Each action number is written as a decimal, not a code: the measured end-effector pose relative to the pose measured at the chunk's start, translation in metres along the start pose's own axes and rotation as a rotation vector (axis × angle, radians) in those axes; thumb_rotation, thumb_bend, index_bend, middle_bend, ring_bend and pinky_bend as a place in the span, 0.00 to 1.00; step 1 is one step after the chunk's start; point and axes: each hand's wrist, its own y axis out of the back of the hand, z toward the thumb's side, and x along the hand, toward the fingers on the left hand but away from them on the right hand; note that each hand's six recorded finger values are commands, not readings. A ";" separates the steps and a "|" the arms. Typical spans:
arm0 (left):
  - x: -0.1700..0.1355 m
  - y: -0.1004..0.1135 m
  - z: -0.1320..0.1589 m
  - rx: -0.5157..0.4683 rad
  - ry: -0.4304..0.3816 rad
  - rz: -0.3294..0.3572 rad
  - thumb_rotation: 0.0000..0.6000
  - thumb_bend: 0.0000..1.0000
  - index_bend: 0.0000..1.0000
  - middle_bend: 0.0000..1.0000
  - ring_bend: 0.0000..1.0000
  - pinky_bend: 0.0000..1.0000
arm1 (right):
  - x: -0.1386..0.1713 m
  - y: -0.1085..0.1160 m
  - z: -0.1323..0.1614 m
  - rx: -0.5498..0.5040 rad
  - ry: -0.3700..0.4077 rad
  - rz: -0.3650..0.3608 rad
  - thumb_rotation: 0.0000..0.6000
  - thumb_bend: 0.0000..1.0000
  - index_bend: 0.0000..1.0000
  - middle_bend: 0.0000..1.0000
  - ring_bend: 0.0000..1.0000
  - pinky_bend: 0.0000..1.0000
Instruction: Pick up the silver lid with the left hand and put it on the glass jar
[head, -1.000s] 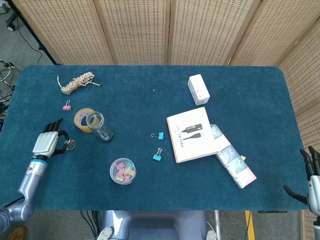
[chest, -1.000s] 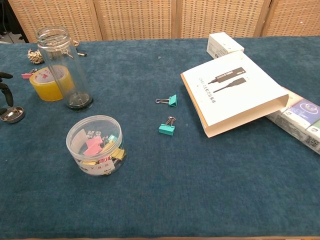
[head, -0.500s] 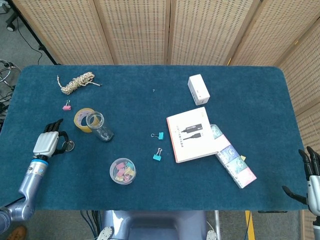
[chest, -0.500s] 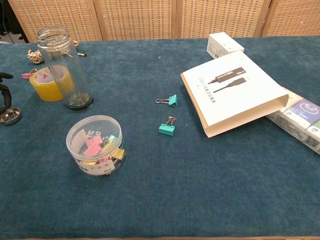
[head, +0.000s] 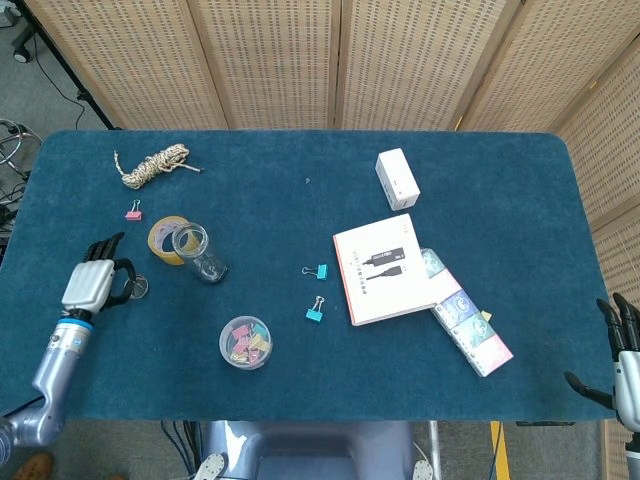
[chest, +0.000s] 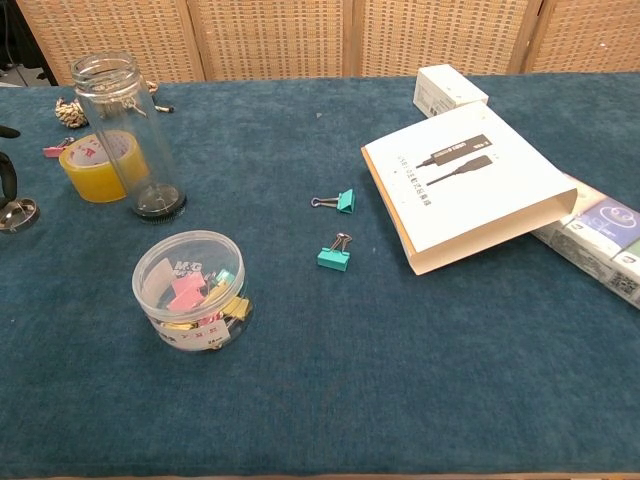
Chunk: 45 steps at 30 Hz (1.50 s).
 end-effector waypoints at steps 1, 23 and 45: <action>-0.001 0.004 0.001 -0.001 -0.007 0.010 1.00 0.48 0.64 0.00 0.00 0.00 | 0.000 0.000 0.000 0.000 0.000 0.000 1.00 0.00 0.03 0.00 0.00 0.00; -0.015 0.116 0.091 -0.076 -0.275 0.160 1.00 0.48 0.64 0.00 0.00 0.00 | -0.001 0.000 -0.002 -0.005 -0.007 0.003 1.00 0.00 0.03 0.00 0.00 0.00; 0.021 0.120 0.151 -0.017 -0.298 0.123 1.00 0.48 0.64 0.00 0.00 0.00 | -0.003 0.001 -0.006 -0.006 -0.022 0.000 1.00 0.00 0.03 0.00 0.00 0.00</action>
